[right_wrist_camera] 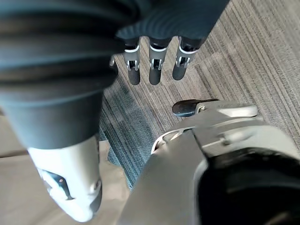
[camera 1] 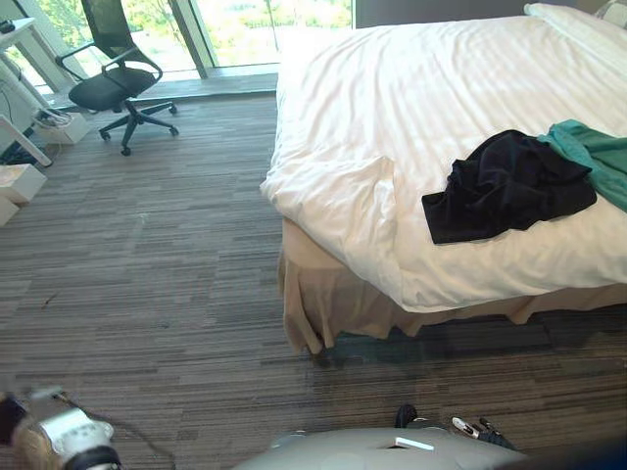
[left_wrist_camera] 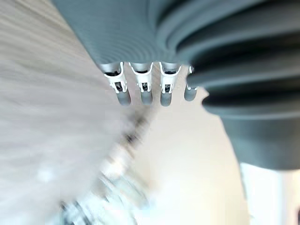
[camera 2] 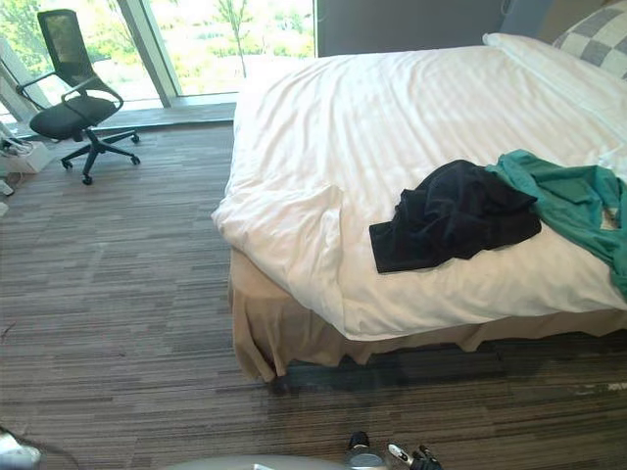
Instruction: Tidy the bed and pick cloth on bed and put in laundry
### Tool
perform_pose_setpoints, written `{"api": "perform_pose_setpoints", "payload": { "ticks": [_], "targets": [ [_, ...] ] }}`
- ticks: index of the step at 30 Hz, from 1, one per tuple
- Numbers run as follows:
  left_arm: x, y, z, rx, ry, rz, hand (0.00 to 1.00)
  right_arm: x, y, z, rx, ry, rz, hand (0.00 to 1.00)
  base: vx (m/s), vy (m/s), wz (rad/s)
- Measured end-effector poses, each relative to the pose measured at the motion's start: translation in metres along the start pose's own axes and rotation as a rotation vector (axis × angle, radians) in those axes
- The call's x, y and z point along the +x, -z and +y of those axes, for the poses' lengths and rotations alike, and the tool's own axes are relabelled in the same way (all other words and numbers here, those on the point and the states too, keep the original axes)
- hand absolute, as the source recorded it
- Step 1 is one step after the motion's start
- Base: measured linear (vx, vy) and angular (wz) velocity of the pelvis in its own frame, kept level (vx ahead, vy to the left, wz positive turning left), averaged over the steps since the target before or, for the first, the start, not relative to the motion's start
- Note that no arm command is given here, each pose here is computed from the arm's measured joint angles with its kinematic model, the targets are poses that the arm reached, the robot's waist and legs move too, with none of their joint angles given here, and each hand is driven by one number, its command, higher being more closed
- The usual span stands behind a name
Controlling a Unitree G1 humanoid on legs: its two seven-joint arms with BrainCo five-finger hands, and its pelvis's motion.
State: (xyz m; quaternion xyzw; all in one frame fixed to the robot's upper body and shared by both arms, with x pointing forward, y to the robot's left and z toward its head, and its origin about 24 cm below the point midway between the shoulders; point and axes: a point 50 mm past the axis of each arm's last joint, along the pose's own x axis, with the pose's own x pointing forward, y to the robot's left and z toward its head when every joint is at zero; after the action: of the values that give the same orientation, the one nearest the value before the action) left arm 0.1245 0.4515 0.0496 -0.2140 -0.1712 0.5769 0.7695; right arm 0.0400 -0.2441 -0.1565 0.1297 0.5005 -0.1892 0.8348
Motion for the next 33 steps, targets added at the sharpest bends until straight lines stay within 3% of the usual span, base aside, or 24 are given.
{"api": "perform_pose_setpoints", "payload": {
  "ticks": [3, 8, 12, 16, 22, 26, 30, 33],
  "targets": [
    [0.022, -0.055, -0.068, 0.052, 0.223, -0.217, 0.0, 0.0, -0.005, 0.0, 0.012, 0.007, -0.031, 0.0, 0.14, 0.048, 0.02],
    [0.02, -0.093, -0.166, 0.237, 0.533, -0.398, 0.0, 0.0, -0.004, -0.001, 0.03, 0.008, -0.032, 0.0, 0.06, 0.063, -0.27],
    [-0.001, -0.086, -0.232, 0.35, 0.789, -0.383, 0.0, -0.001, 0.0, -0.002, 0.043, 0.011, -0.019, 0.0, -0.02, 0.034, -0.29],
    [-0.034, -0.059, -0.282, 0.589, 1.05, -0.346, 0.0, -0.004, 0.008, -0.005, 0.088, 0.02, -0.002, 0.0, -0.09, -0.008, -0.34],
    [-0.068, -0.019, -0.308, 0.781, 1.206, -0.292, 0.0, -0.009, 0.023, -0.008, 0.086, 0.014, 0.045, 0.0, -0.13, -0.047, -0.21],
    [-0.086, 0.02, -0.308, 1.063, 1.27, -0.263, 0.0, -0.009, 0.018, -0.006, 0.083, 0.002, 0.024, 0.0, -0.2, -0.053, -0.27],
    [-0.085, 0.047, -0.299, 1.344, 1.232, -0.236, 0.0, -0.01, 0.006, -0.009, 0.068, -0.008, -0.027, 0.0, -0.13, -0.067, -0.28],
    [-0.088, 0.047, -0.309, 1.407, 1.204, -0.257, 0.0, -0.008, -0.003, -0.009, 0.057, -0.017, -0.045, 0.0, -0.04, -0.026, -0.14]
  ]
}}
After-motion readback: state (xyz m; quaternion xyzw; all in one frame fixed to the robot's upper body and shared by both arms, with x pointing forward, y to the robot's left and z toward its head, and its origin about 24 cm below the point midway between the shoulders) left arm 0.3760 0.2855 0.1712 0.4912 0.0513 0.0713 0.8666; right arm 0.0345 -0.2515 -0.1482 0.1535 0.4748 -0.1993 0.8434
